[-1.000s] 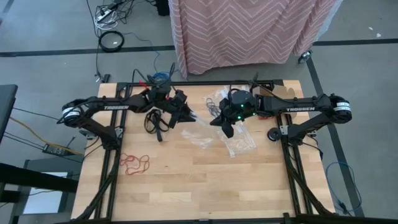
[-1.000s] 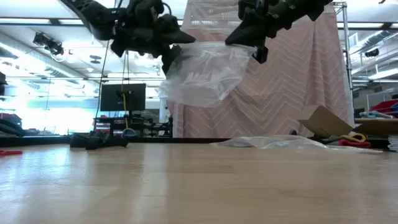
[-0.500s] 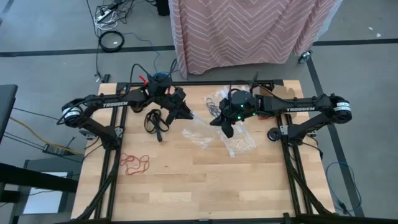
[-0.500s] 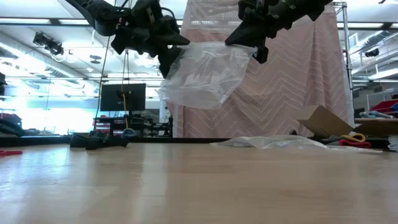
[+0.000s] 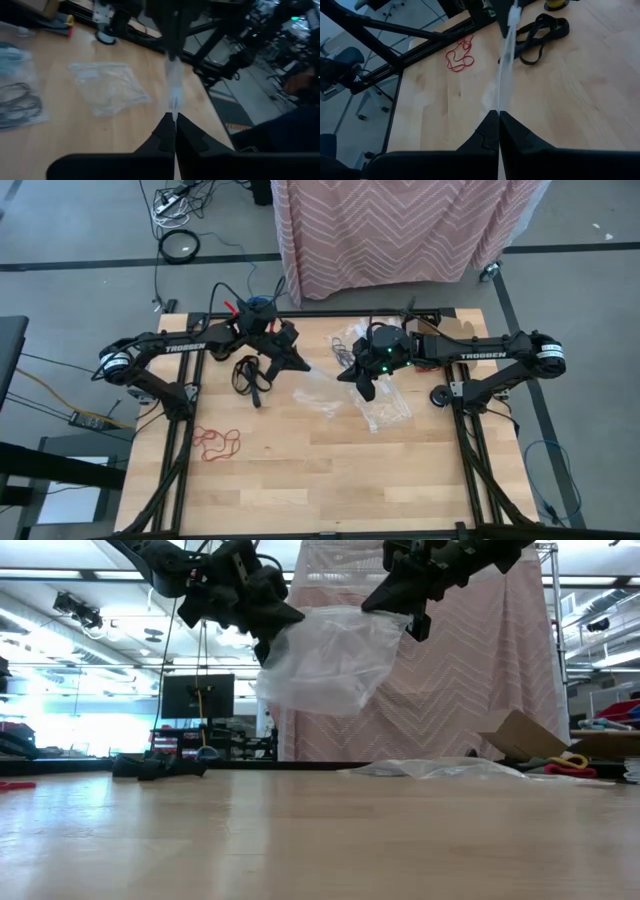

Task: Sort rubber bands
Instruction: Open the left transparent zip bag

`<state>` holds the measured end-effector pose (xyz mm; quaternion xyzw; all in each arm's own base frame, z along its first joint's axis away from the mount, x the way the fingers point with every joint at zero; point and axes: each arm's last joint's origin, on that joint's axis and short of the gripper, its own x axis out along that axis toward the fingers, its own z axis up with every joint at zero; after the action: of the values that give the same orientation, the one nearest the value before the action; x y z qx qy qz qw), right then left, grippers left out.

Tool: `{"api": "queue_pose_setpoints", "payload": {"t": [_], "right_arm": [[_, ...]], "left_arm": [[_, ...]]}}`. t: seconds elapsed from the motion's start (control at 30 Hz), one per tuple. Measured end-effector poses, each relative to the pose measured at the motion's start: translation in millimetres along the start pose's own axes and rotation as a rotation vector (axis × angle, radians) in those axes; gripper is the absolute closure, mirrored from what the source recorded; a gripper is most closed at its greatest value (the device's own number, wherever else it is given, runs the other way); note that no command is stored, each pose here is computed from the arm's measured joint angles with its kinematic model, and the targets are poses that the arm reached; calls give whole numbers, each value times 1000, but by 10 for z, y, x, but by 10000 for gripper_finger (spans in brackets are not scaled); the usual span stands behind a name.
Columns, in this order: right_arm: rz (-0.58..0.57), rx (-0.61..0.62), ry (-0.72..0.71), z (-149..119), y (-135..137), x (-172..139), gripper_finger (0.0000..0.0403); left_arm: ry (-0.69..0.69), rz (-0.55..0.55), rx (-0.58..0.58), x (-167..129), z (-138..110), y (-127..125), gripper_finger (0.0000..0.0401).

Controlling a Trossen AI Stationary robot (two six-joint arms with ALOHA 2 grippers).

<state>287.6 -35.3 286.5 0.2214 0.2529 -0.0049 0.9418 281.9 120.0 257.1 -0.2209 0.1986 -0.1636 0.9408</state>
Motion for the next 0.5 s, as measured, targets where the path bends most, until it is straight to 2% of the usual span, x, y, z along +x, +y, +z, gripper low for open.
{"api": "queue_pose_setpoints", "payload": {"t": [0.17, 0.37, 0.5], "right_arm": [[27, -24, -73, 71, 27, -2, 403], [88, -62, -284, 281, 72, -51, 403], [52, -62, -355, 348, 34, -80, 403]], "left_arm": [[-14, 113, 0, -30, 14, -1, 398], [27, 256, 42, -89, 111, -36, 399], [20, 292, 62, -113, 211, -64, 400]]}}
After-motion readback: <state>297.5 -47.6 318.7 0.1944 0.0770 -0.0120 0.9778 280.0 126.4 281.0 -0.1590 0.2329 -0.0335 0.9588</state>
